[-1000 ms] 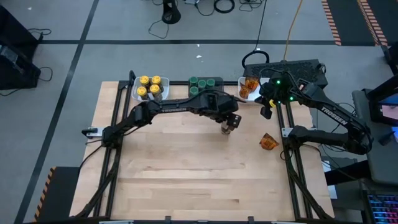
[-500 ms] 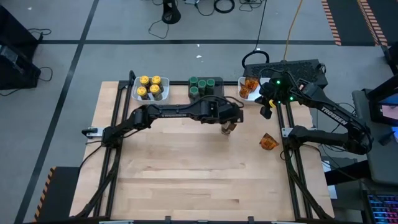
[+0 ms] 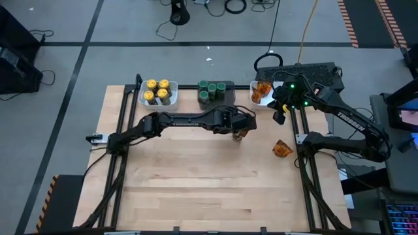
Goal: Sort spices by type
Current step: Put the bottom orange seasoning pack into the right white bin
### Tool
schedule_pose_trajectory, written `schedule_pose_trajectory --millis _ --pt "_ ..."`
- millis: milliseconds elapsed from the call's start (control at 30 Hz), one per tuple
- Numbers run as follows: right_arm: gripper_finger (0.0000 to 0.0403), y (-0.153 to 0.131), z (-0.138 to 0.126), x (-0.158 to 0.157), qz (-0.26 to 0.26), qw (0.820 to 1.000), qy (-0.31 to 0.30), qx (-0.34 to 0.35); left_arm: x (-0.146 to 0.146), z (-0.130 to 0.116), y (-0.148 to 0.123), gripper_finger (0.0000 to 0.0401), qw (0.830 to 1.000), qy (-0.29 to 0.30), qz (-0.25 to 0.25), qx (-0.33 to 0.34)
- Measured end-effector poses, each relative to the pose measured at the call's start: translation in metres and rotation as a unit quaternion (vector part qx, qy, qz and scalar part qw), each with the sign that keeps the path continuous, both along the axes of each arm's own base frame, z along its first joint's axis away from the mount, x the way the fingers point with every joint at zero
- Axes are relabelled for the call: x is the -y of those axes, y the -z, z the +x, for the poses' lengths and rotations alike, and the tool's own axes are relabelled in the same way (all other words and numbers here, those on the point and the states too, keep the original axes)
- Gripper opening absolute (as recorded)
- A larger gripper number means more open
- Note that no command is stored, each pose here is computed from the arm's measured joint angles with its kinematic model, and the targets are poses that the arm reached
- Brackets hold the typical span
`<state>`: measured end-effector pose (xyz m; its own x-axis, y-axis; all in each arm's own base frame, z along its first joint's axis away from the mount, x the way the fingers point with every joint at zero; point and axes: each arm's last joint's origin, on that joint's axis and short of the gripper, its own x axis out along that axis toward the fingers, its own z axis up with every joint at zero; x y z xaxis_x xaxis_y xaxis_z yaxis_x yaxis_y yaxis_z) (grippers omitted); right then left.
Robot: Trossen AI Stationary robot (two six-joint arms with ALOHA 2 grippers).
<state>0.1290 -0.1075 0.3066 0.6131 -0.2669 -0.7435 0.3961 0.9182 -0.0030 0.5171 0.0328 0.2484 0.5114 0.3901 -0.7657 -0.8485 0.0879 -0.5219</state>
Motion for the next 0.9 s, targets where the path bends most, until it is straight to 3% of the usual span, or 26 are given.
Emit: schedule_pose_trajectory --millis 433,900 --pt "0.0 0.0 0.0 0.0 0.002 1.0 0.001 -0.001 0.003 0.0 0.026 0.025 0.998 0.012 -0.038 -0.053" --pt "0.0 0.0 0.0 0.0 0.002 1.0 0.001 -0.001 0.005 0.0 0.026 0.025 0.996 0.043 -0.058 -0.06"
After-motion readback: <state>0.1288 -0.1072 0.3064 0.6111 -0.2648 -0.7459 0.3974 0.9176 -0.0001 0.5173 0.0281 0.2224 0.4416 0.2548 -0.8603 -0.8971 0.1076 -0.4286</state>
